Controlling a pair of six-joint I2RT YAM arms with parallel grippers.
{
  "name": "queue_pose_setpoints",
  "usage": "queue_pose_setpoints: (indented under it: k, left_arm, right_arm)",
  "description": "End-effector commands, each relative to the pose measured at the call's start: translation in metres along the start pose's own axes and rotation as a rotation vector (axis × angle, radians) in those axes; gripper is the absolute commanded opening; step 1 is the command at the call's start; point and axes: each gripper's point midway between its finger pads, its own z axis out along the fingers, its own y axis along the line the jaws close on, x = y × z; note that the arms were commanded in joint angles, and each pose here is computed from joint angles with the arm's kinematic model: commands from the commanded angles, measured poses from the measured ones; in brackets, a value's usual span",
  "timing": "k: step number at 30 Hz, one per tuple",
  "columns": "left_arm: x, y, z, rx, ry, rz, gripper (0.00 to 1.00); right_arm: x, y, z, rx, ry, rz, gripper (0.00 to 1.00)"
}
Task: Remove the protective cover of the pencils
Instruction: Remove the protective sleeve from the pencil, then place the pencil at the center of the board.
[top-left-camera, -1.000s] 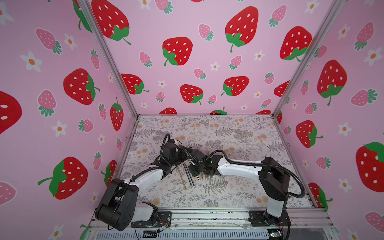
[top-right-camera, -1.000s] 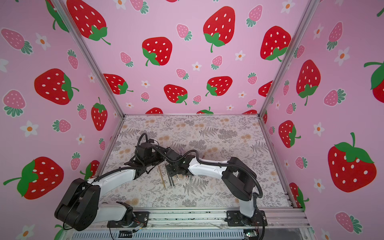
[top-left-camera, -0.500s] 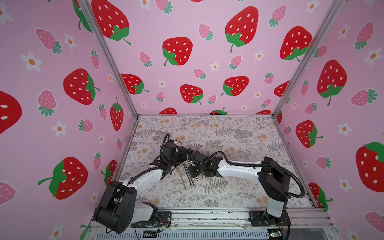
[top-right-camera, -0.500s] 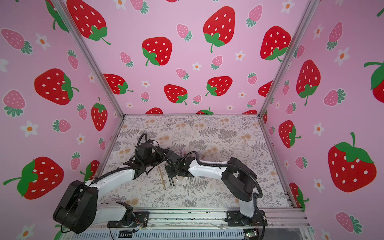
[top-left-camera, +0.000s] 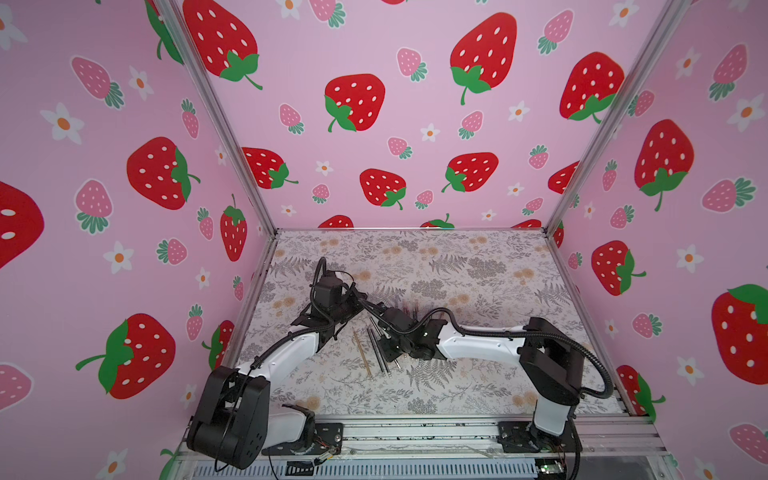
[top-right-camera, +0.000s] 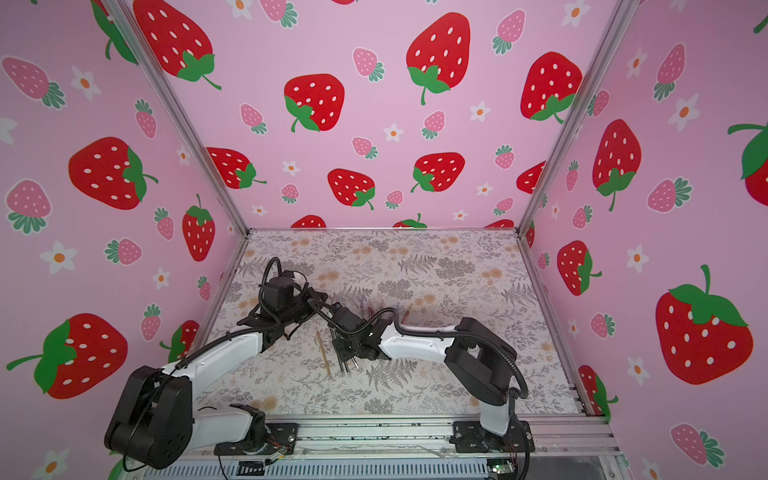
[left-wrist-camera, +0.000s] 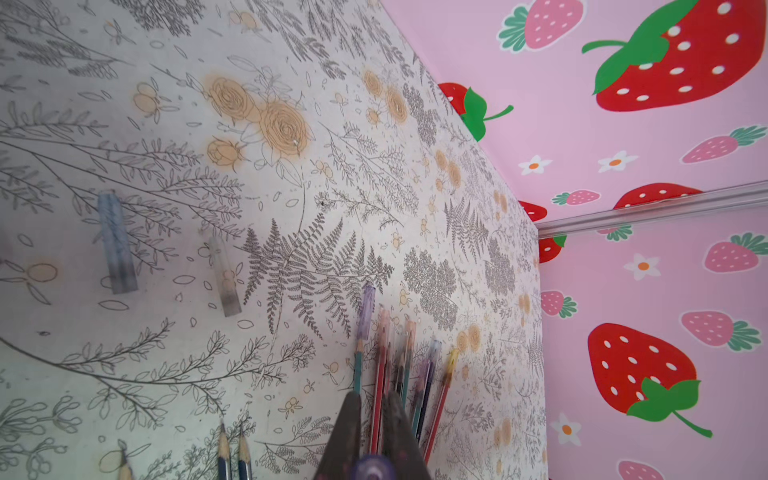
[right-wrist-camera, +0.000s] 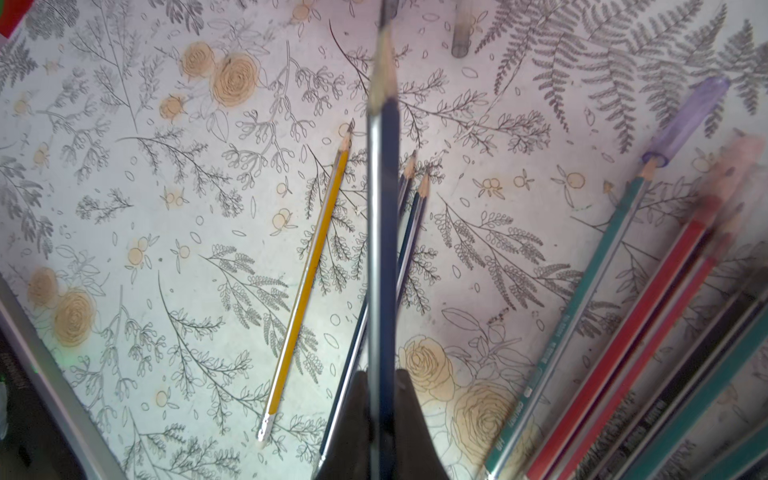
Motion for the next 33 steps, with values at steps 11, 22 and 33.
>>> queue_pose_setpoints:
  k: [11,22,33]
  left_arm:
    - [-0.021,-0.005,0.023,-0.028,-0.002,0.018,0.00]
    - [-0.018,0.008,0.064,-0.105,0.095,0.037,0.00]
    - [-0.010,0.028,0.092,-0.196,0.175,0.049,0.00]
  right_arm:
    - [0.007,-0.015,-0.004,0.088,0.027,0.041,0.00]
    - [0.021,-0.017,0.027,0.097,0.134,0.120,0.00]
    - [0.031,-0.028,0.041,0.106,0.189,0.180,0.00]
